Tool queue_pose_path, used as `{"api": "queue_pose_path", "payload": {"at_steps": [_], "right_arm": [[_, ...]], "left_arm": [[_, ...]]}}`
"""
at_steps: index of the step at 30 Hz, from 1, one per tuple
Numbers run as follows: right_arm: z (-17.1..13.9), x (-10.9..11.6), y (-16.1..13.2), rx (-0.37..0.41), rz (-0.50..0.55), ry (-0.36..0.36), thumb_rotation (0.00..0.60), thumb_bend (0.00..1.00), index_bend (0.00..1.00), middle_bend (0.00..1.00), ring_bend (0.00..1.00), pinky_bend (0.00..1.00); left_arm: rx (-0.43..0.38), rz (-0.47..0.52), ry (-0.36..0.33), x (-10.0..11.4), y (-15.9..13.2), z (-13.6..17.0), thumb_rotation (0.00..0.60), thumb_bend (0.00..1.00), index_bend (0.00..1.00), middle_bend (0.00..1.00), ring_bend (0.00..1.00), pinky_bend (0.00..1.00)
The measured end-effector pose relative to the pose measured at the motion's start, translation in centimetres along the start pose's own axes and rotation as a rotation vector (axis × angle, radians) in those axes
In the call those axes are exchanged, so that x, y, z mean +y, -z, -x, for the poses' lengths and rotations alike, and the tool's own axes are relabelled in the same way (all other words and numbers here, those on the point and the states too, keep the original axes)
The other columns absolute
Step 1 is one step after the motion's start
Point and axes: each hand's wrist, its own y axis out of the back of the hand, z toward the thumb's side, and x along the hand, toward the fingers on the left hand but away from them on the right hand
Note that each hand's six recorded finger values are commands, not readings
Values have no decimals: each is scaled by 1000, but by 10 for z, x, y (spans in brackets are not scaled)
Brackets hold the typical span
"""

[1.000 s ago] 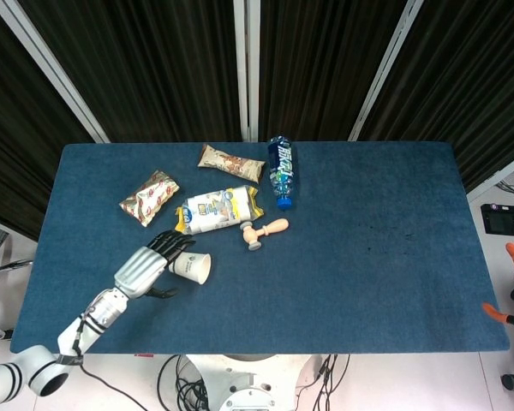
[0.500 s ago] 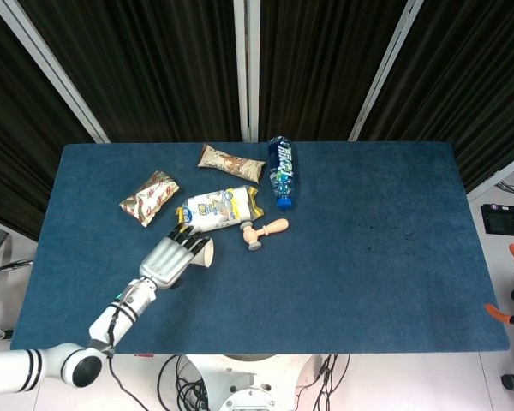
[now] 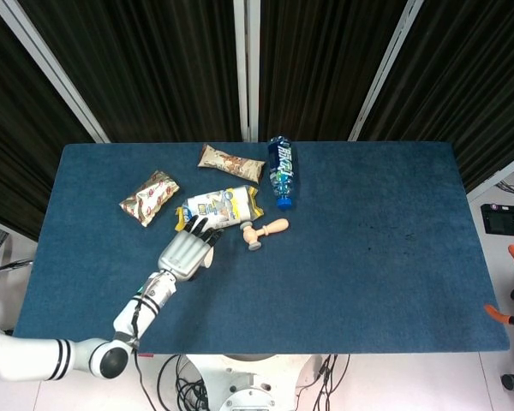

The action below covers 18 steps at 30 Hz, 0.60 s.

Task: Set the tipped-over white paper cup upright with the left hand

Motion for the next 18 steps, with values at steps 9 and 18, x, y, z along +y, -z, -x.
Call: {"api": "queue_pose_path", "payload": {"at_steps": [9,18], "right_arm": [[1,-1,1,-5,-2,-8,600,38,0,0,0,0],[0,-3,4,-13,-3,-18,600,39,0,0,0,0]], "left_arm": [[0,11,14,-3,-1,-6,600,187,134,222,0,0],[13,-5,16,-6,1,-8,600,191,279,332,3,3]]}}
